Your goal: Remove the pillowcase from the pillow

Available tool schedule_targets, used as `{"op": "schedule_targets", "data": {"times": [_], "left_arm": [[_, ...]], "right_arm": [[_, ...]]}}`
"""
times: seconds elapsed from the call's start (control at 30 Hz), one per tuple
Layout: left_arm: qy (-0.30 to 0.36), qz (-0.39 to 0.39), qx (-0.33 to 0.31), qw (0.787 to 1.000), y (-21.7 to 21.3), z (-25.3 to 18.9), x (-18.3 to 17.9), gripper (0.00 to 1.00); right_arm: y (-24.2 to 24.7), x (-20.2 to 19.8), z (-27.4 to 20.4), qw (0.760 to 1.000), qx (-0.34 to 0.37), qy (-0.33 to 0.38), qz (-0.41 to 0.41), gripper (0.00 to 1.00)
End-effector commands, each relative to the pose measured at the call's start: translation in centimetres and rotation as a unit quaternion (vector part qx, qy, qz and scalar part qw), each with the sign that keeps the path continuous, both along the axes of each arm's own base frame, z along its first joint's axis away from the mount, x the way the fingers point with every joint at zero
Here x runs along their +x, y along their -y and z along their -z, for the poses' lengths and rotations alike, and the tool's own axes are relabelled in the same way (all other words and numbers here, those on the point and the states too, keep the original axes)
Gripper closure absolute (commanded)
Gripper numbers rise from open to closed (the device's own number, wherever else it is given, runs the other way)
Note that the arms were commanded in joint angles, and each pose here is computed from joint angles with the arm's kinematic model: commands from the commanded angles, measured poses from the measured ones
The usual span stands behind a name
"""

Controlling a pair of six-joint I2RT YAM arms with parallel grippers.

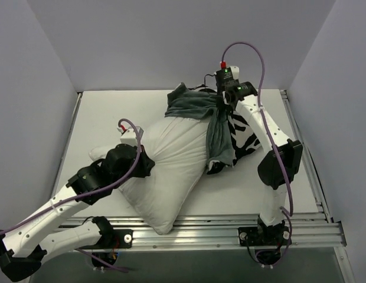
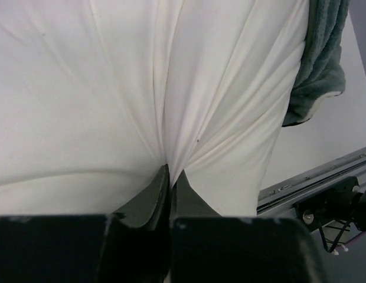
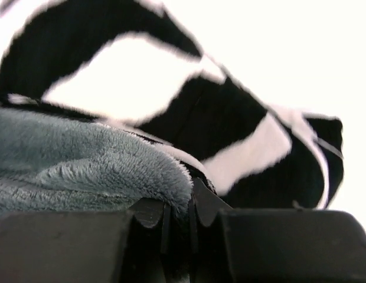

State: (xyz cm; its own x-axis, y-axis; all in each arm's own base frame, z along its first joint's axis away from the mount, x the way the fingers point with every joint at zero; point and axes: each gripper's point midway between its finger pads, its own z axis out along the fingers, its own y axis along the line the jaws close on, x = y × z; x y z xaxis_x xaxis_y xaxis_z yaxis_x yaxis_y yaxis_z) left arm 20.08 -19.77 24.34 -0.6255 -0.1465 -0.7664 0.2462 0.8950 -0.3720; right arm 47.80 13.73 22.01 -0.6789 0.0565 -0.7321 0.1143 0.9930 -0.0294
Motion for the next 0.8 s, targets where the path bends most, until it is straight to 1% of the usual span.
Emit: {"op": "schedule_targets", "data": {"times": [0.0, 0.03, 0.1, 0.13, 0.2, 0.27, 0.3, 0.33, 0.37, 0.4, 0.43, 0.47, 0.5, 0.53, 0.57, 0.6, 0.63, 0.7, 0.73, 0.77], "left_arm": [[-0.028, -0.038, 0.064, 0.997, -7.7, -1.1, -4.5, 0.98], [-0.014, -0.056, 0.064, 0.996, -8.6, -2.3, -4.3, 0.98], [-0.008, -0.07, 0.075, 0.995, -10.0, -2.9, -4.7, 0.98], [0.003, -0.084, 0.08, 0.993, -10.8, -3.6, -4.5, 0.98], [0.006, -0.09, 0.096, 0.991, -11.4, -3.5, -4.5, 0.98], [0.001, -0.084, 0.109, 0.99, -11.1, -2.7, -4.2, 0.98], [0.0, -0.076, 0.106, 0.991, -10.1, -2.5, -3.7, 0.98], [-0.001, -0.063, 0.104, 0.993, -9.2, -2.1, -3.5, 0.98], [-0.017, -0.041, 0.105, 0.993, -8.1, -0.8, -3.6, 0.98], [-0.019, -0.032, 0.097, 0.995, -6.9, -0.5, -3.0, 0.98], [-0.023, -0.021, 0.093, 0.995, -6.1, -0.2, -2.9, 0.98], [-0.027, -0.015, 0.092, 0.995, -5.5, 0.2, -2.7, 0.98], [-0.03, -0.004, 0.087, 0.996, -4.5, 0.8, -2.3, 0.98], [-0.029, 0.002, 0.085, 0.996, -4.0, 1.2, -2.1, 0.97], [-0.025, 0.013, 0.088, 0.996, -3.5, 1.4, -1.9, 0.91], [-0.02, 0.024, 0.082, 0.996, -2.4, 1.3, -1.3, 0.8], [-0.014, 0.033, 0.08, 0.996, -1.8, 1.0, -1.0, 0.61], [0.004, 0.057, 0.086, 0.995, -0.3, 0.4, 0.0, 0.45], [0.017, 0.068, 0.076, 0.995, 0.4, -1.0, 0.4, 0.29], [0.031, 0.082, 0.083, 0.993, 0.9, -1.7, 0.7, 0.21]], "right_arm": [[16.5, 3.3, -8.3, 0.952, -0.116, 0.131, 0.25, 1.0], [17.0, 3.4, -8.7, 0.949, -0.119, 0.135, 0.258, 1.0], [18.4, 3.6, -8.9, 0.945, -0.121, 0.137, 0.273, 1.0], [18.6, 3.6, -8.8, 0.945, -0.119, 0.135, 0.274, 1.0], [18.3, 3.9, -8.6, 0.95, -0.104, 0.134, 0.26, 1.0], [15.4, 4.8, -7.5, 0.969, -0.067, 0.131, 0.2, 1.0], [12.7, 5.1, -8.3, 0.975, -0.051, 0.149, 0.154, 1.0], [10.6, 4.9, -6.5, 0.984, -0.043, 0.131, 0.115, 1.0], [8.2, 4.8, -6.0, 0.989, -0.024, 0.126, 0.072, 1.0], [6.4, 4.3, -6.4, 0.99, -0.009, 0.134, 0.047, 1.0], [3.4, 3.6, -5.8, 0.992, 0.005, 0.129, 0.01, 1.0], [1.3, 2.6, -3.4, 0.994, 0.027, 0.102, -0.028, 1.0], [0.0, 2.2, -3.8, 0.991, 0.055, 0.114, -0.037, 1.0], [-1.1, 1.7, -3.2, 0.99, 0.069, 0.109, -0.052, 1.0], [-2.1, 1.0, -1.7, 0.99, 0.079, 0.095, -0.065, 1.0], [-3.0, 0.9, -1.7, 0.987, 0.098, 0.097, -0.078, 1.0], [-3.5, 0.7, -1.4, 0.986, 0.109, 0.092, -0.084, 0.97], [-5.0, 0.3, -1.6, 0.982, 0.131, 0.083, -0.111, 0.89], [-5.6, 0.1, -1.9, 0.979, 0.141, 0.082, -0.122, 0.84], [-6.2, -0.1, -2.3, 0.977, 0.148, 0.084, -0.132, 0.73]]}}
